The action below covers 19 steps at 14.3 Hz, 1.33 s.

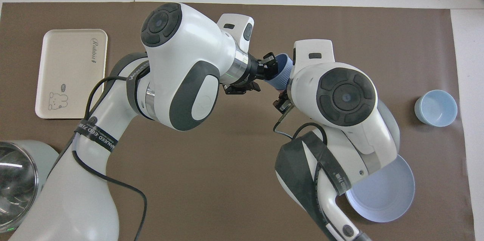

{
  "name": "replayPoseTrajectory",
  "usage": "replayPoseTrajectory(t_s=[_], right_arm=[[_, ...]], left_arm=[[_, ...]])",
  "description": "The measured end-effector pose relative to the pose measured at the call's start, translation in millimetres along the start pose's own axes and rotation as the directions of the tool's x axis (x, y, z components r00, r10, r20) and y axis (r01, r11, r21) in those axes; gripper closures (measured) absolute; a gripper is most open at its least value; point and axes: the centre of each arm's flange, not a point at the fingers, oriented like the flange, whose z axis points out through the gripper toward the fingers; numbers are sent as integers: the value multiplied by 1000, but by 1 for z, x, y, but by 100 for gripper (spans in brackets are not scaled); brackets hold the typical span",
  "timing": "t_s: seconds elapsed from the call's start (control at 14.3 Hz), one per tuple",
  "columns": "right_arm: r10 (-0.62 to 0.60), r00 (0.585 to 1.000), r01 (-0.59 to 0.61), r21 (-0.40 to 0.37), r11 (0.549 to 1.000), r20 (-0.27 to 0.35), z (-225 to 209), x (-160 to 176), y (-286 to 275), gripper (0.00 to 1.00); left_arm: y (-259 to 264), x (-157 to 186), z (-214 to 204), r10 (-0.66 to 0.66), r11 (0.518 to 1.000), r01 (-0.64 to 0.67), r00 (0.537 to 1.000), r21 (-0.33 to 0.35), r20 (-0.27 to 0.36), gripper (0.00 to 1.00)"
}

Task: Place cup on tray
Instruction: 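Pass the blue cup from the right gripper to the left gripper, then carry the blue cup with the left gripper onto the white tray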

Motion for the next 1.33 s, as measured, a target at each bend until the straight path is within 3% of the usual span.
replayPoseTrajectory(t_s=[0.21,0.49,0.98,1.12,1.33], right_arm=[[-2,1000,2,2,1000,4,0,0,-1,17],[-7,1000,7,4,1000,9,1,1,-8,17],[-2,1000,2,-1,1000,-2,0,3,-4,17],[4,1000,-4,-5,1000,-6,3,4,0,17],[5,1000,-5,-5,1000,-5,3,4,1,17]], left_arm=[[3,-6,0,0,1000,0,1000,-10,24,58],[3,-4,-5,-11,1000,12,999,-23,36,93],[1,6,-21,-25,999,26,999,-42,27,93],[-6,24,-52,-47,996,48,999,-71,7,93],[-48,81,-106,-126,987,117,990,-110,-71,93]])
